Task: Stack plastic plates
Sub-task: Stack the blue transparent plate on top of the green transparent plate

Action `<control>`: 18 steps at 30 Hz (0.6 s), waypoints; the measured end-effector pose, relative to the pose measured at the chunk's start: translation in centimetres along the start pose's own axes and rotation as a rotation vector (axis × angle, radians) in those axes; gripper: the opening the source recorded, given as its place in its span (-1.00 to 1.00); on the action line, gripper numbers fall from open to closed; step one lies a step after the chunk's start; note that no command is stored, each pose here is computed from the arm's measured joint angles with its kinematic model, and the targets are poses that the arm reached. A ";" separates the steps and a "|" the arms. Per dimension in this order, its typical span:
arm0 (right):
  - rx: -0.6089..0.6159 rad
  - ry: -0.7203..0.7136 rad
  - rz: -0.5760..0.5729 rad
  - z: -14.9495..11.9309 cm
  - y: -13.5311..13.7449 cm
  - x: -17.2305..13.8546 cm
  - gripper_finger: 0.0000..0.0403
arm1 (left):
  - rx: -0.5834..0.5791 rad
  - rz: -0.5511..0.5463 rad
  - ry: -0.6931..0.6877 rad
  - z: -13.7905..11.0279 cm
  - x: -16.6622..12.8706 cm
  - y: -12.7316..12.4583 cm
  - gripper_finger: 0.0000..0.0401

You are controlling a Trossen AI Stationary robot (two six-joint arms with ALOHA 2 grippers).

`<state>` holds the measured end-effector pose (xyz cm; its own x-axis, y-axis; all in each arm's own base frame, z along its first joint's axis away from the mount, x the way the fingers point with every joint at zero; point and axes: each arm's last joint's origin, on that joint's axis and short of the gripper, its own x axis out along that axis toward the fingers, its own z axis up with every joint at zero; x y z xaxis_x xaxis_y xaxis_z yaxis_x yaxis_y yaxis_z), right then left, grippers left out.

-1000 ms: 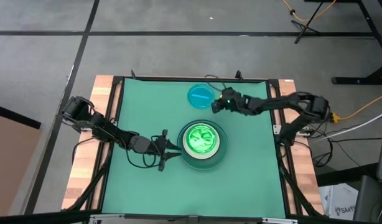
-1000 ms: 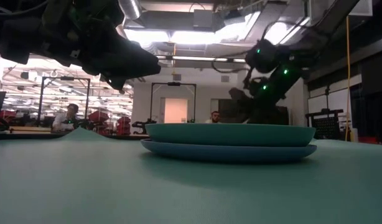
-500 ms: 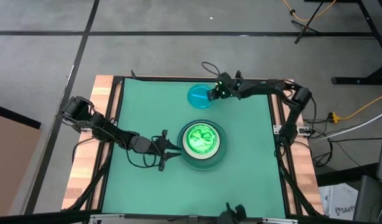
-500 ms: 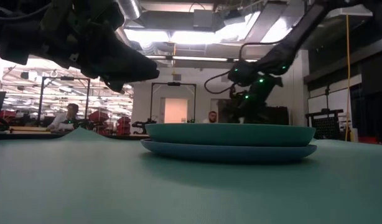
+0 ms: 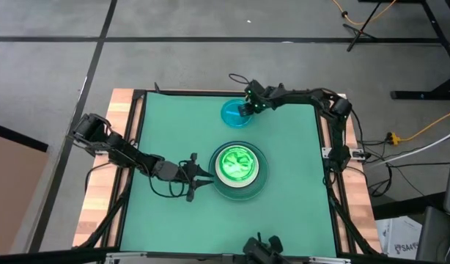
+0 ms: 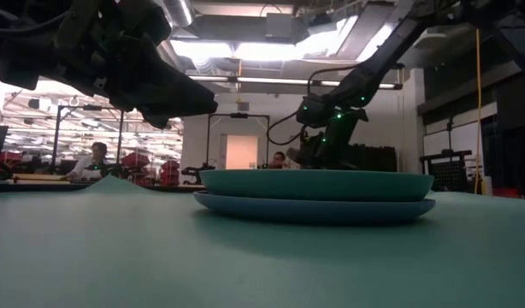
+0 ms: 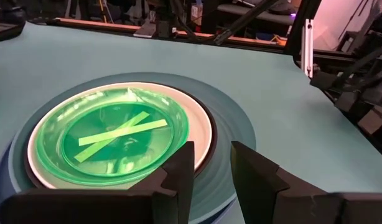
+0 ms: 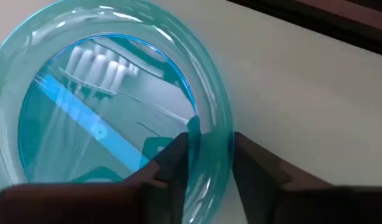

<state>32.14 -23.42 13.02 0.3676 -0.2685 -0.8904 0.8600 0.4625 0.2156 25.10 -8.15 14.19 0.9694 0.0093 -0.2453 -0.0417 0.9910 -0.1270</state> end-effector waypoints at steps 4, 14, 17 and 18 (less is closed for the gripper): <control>-0.012 -0.005 -0.016 0.0 -0.1 0.0 -0.65 | 0.013 0.000 0.000 0.0 0.0 0.0 -0.52; -0.081 -0.010 -0.023 0.0 0.0 -0.1 -0.96 | 0.021 0.000 0.000 0.0 0.0 0.0 -0.52; -0.089 -0.016 -0.023 0.0 0.2 -0.5 -0.99 | 0.021 0.001 0.000 0.0 0.0 0.0 -0.52; -0.093 -0.012 -0.023 -0.1 0.2 -0.8 -0.99 | 0.021 0.001 0.000 0.0 0.0 0.0 -0.52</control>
<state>32.04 -23.03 13.73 0.3528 -0.2901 -0.8896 0.8319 0.5325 0.1562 25.10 -8.16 14.19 0.9694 0.0099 -0.2452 -0.0370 0.9936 -0.1063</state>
